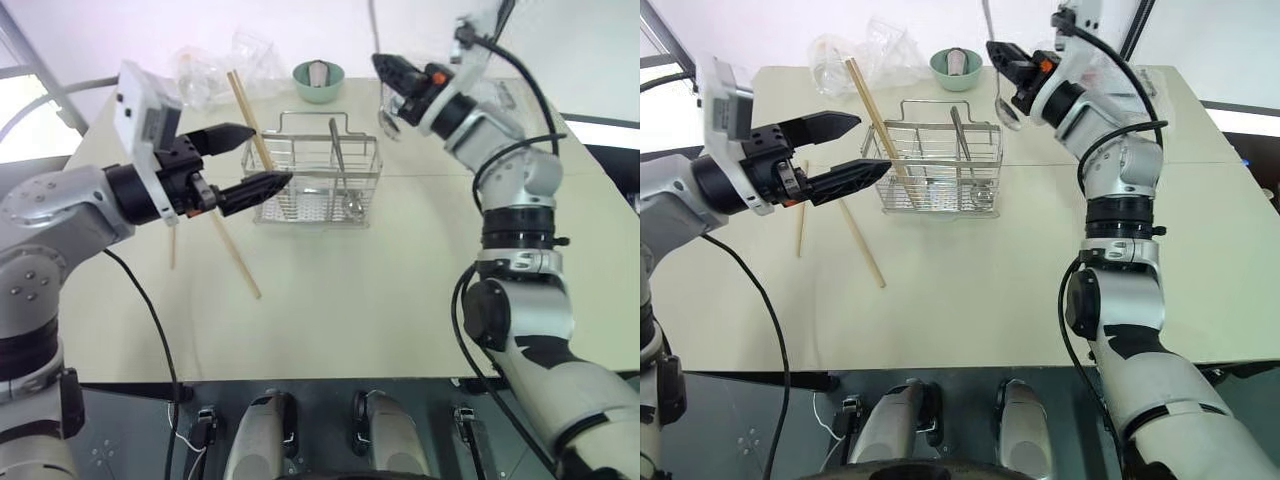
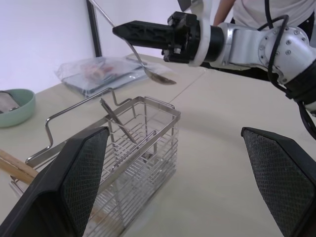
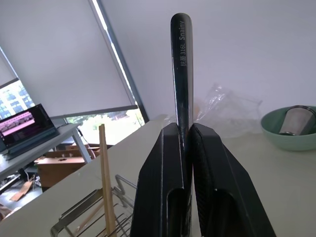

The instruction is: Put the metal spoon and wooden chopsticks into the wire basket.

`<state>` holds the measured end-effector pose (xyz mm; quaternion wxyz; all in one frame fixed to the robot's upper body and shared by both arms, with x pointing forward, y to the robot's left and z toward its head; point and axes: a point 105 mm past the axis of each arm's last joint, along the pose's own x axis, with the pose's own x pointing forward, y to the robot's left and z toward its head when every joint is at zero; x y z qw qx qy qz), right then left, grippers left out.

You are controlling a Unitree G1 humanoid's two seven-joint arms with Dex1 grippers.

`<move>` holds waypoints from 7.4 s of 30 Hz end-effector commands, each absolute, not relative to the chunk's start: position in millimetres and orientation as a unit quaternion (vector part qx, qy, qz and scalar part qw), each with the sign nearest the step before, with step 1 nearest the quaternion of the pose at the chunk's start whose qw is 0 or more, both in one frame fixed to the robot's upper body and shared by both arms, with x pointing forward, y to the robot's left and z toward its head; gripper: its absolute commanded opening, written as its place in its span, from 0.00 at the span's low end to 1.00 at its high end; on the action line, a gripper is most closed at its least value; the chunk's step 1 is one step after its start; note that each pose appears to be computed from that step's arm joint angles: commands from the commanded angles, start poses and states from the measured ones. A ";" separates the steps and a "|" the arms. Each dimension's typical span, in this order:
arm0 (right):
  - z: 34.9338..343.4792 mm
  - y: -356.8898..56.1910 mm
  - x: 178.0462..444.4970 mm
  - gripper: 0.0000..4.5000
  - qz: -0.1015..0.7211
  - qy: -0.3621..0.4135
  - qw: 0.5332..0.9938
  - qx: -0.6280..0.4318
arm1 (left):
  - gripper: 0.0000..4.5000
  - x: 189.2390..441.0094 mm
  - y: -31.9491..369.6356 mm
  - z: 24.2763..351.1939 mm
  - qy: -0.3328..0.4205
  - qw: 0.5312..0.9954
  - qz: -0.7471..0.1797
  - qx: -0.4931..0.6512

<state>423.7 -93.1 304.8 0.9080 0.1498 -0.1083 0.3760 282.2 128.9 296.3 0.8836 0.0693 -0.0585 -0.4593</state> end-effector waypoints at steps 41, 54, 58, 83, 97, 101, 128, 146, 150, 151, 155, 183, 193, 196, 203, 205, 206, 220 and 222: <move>339.9 -132.4 317.5 0.96 0.608 -0.113 0.786 0.028 | 1.00 355.2 291.6 288.1 0.019 0.997 0.027 -0.076; 299.3 -132.6 276.6 0.96 0.664 -0.027 0.747 -0.012 | 1.00 407.7 310.0 210.8 0.186 0.981 0.047 -0.022; 297.4 -132.3 278.2 0.96 0.653 -0.034 0.756 -0.011 | 1.00 426.3 309.7 180.2 0.214 0.975 0.050 -0.023; 288.3 -133.4 264.5 0.98 0.620 -0.040 0.783 0.005 | 0.01 442.5 298.5 152.1 0.234 0.971 0.036 -0.023; 293.8 -132.3 267.5 0.98 0.609 -0.022 0.793 0.020 | 0.01 432.8 258.1 409.0 -0.286 0.931 -0.040 -0.225; 293.1 -133.5 268.1 0.98 0.603 -0.019 0.797 0.022 | 0.01 414.9 200.1 430.3 -0.316 0.896 -0.144 -0.277; 297.2 -146.3 266.4 0.98 0.562 -0.034 0.823 0.069 | 0.01 394.2 103.1 319.7 -0.300 0.926 -0.216 -0.076; 302.9 -151.5 268.0 0.98 0.552 -0.029 0.830 0.077 | 0.01 394.4 113.7 304.9 -0.339 0.927 -0.159 -0.018; 306.5 -153.5 268.8 0.98 0.549 -0.030 0.831 0.079 | 0.09 397.3 115.0 300.1 -0.337 0.929 -0.154 -0.029; 306.8 -153.8 269.0 0.98 0.549 -0.030 0.831 0.080 | 0.19 397.7 115.3 299.5 -0.336 0.929 -0.152 -0.033; 306.8 -154.5 269.8 0.98 0.548 -0.028 0.832 0.080 | 0.61 396.7 114.3 300.2 -0.339 0.928 -0.152 -0.038; 284.3 -144.9 285.2 0.98 0.562 -0.034 0.823 0.082 | 0.99 374.7 195.8 191.8 0.247 0.948 0.110 -0.165; 279.7 -140.2 280.1 0.98 0.562 -0.039 0.822 0.090 | 0.99 402.8 180.0 140.6 0.353 0.914 0.103 -0.170; 278.8 -140.5 278.0 0.98 0.555 -0.042 0.825 0.096 | 0.99 412.6 176.2 136.6 0.366 0.909 0.103 -0.171; 277.9 -142.5 275.0 0.98 0.545 -0.045 0.831 0.099 | 0.50 421.8 170.7 136.6 0.368 0.908 0.101 -0.175; 278.0 -142.9 274.8 0.98 0.543 -0.045 0.833 0.100 | 0.28 422.4 171.2 136.3 0.367 0.907 0.103 -0.177; 278.0 -142.9 274.8 0.98 0.542 -0.046 0.833 0.100 | 0.16 422.6 172.1 136.1 0.366 0.907 0.105 -0.180; 281.5 -141.2 278.4 0.98 0.545 -0.042 0.831 0.103 | 0.01 424.8 241.5 384.5 -0.259 0.946 0.114 -0.161; 282.2 -141.1 278.2 0.98 0.546 -0.040 0.830 0.102 | 0.01 413.7 240.4 412.2 -0.314 0.930 0.089 -0.169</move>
